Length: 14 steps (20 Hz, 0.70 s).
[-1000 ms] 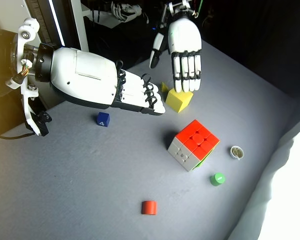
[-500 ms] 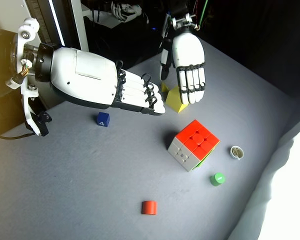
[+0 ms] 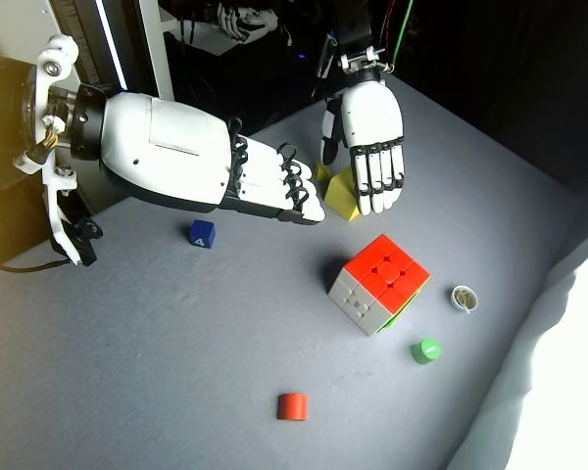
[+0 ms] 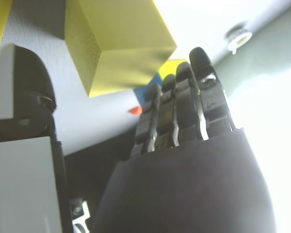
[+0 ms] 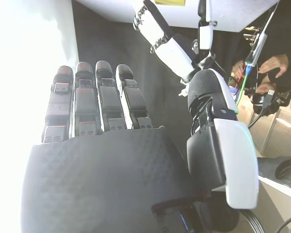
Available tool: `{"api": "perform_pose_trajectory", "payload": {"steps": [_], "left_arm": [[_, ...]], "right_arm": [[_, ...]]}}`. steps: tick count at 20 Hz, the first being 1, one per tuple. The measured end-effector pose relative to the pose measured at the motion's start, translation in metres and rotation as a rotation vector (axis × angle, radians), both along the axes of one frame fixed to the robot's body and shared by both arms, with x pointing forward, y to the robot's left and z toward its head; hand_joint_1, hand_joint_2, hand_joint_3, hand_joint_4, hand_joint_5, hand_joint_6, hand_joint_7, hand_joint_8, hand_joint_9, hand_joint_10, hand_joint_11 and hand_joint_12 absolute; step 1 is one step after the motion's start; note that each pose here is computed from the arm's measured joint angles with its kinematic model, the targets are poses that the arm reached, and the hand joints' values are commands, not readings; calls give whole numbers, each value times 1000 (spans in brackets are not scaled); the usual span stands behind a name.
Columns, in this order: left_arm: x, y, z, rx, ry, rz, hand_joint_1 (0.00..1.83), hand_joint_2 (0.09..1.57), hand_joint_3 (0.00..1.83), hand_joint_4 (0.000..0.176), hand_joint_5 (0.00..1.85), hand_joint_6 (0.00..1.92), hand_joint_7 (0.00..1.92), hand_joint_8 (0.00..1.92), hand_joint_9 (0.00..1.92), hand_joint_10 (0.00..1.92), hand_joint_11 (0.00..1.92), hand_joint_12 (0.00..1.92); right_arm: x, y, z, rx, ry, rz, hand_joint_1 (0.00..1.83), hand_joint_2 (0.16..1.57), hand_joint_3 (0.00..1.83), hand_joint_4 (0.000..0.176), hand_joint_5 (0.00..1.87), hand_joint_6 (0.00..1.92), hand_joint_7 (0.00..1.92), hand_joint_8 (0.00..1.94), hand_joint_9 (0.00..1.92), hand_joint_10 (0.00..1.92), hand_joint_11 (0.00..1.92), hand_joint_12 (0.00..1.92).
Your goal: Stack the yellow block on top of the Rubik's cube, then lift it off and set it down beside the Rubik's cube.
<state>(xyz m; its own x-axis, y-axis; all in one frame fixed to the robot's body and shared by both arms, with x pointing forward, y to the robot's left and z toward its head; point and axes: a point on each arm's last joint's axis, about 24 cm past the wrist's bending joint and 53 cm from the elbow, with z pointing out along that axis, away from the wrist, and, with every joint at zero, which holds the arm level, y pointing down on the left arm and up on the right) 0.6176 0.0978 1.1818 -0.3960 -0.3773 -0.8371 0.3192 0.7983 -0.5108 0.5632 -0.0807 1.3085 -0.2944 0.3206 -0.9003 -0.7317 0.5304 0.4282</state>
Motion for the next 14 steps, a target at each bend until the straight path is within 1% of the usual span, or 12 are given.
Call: {"api": "perform_pose_trajectory", "payload": {"steps": [1,2,3,4,5,6,7,10,12,13,14], "left_arm": [[2,2,1,3,-5,4,992,1026,17,0,75,0,108,0,157,3,0,631],[4,4,1,4,-7,10,1049,996,1,0,141,17,173,14,216,18,0,733],[5,6,1,1,-6,18,1074,982,0,0,172,18,215,18,247,22,0,789],[6,5,1,-2,-9,23,1041,1011,7,0,149,5,201,6,239,12,0,782],[7,5,1,-1,-9,24,1056,1021,10,0,148,3,221,12,247,13,0,781],[7,4,-1,-1,-4,23,1096,1019,6,0,187,13,266,20,280,21,0,833],[7,3,-2,0,0,23,1116,1005,0,0,263,16,332,14,338,21,0,928],[7,0,-4,-6,8,26,1119,1019,5,0,272,10,342,8,344,15,0,933],[7,1,-5,-1,7,29,1152,1040,8,0,322,12,419,15,433,31,0,1023],[9,3,-5,0,4,36,1198,1045,3,0,369,14,468,14,487,34,0,1096],[9,4,-4,2,1,42,1218,1056,6,0,393,19,509,26,521,44,20,1118]], "right_arm": [[0,0,0,0,0,0,20,1307,5,0,50,2,59,3,33,6,3,1],[0,0,0,0,0,0,26,1308,4,0,56,4,68,6,44,10,9,5],[0,0,0,0,0,0,50,1303,1,0,72,9,78,7,51,11,22,13],[0,0,0,0,0,0,23,1313,5,0,41,2,37,1,17,3,4,2],[0,0,0,0,0,0,38,1312,3,0,53,6,51,7,29,8,3,1],[0,0,0,0,0,1,29,1315,4,0,40,1,35,1,15,2,0,0],[0,0,0,-1,-1,0,27,1313,3,0,39,1,44,5,24,5,0,0],[0,0,0,0,0,0,29,1313,2,0,38,0,46,5,28,7,0,0],[0,0,0,0,0,0,40,1317,4,0,58,8,63,10,44,12,14,7],[0,0,0,0,0,0,67,1312,0,0,71,3,80,0,66,1,0,133],[0,0,0,0,0,0,97,1310,0,0,84,7,88,3,69,2,0,129]]}}
